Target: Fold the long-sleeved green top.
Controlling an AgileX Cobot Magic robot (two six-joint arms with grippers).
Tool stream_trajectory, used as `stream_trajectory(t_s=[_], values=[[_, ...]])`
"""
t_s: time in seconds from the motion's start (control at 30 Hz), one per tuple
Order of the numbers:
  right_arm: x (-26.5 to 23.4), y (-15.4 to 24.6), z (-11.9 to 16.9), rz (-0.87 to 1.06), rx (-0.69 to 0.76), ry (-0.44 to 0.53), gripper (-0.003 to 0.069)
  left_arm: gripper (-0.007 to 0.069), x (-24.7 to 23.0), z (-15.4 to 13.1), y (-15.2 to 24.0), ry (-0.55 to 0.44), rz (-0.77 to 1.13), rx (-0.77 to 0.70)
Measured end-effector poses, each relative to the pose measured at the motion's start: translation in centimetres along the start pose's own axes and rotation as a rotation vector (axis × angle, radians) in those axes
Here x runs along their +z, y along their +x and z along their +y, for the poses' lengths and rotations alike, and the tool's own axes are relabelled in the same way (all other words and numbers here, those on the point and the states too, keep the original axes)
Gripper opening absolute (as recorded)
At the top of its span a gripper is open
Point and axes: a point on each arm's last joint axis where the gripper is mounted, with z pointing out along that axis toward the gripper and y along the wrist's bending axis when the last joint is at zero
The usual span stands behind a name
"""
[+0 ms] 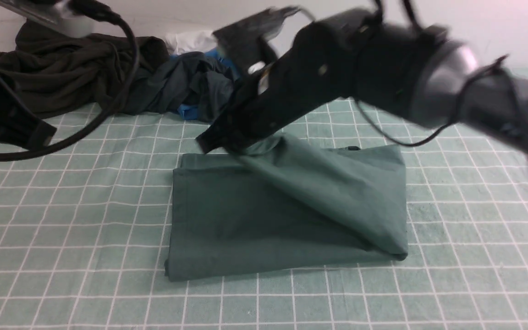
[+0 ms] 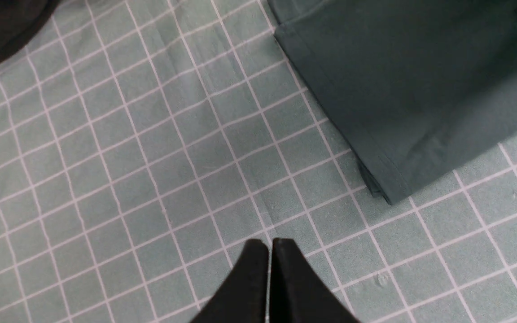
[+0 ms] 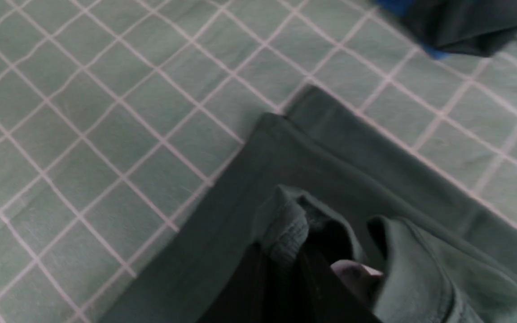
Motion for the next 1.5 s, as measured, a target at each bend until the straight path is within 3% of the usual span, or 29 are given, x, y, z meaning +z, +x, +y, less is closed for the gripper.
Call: stream_trajectory(t_s=[0.17, 0.23, 0.3, 0.43, 0.6, 0.77, 0.9, 1.0, 1.17, 1.27, 1.5], values=[[3.5, 0.4, 1.0, 0.015, 0.028, -0.037, 0.0151, -0.0003, -2.2, 0.1, 0.9, -0.011, -0.063, -0.009], [2.9, -0.6, 1.1, 0.025, 0.023, -0.045, 0.0288, -0.0003, -3.3, 0.2, 1.5, -0.016, -0.093, -0.013], [1.3, -1.8, 1.1, 0.036, 0.0, -0.035, 0.0373, -0.0003, -3.8, 0.2, 1.7, -0.019, -0.108, -0.015], [-1.8, -2.7, -0.4, 0.123, -0.068, 0.062, 0.0484, -0.0003, -4.0, 0.2, 1.8, -0.02, -0.112, -0.016], [-0.2, -0.3, -5.0, 0.267, -0.014, 0.229, 0.051, -0.0003, -1.9, -0.2, 2.6, -0.008, -0.049, -0.005], [4.9, 3.4, -6.5, 0.367, 0.052, 0.223, 0.0512, -0.0003, 1.9, -1.0, 4.0, 0.006, 0.001, 0.013], [7.5, 5.3, -3.0, 0.446, 0.02, 0.074, 0.0512, -0.0003, 4.7, -1.6, 5.6, 0.019, 0.042, 0.027], [7.3, 5.6, 1.4, 0.481, -0.06, -0.038, 0.0512, -0.0003, 5.1, -1.8, 5.8, 0.021, 0.047, 0.028], [5.7, 5.7, 5.4, 0.541, -0.149, -0.123, 0.0512, -0.0003, 5.1, -1.8, 5.8, 0.021, 0.045, 0.028], [3.9, 4.5, 5.4, 0.507, -0.168, -0.104, 0.0512, -0.0003, 5.1, -1.8, 5.8, 0.021, 0.045, 0.028], [-3.0, 0.4, 1.9, 0.354, -0.146, 0.016, 0.051, -0.0003, 4.5, -1.8, 6.5, 0.016, 0.011, -0.012]])
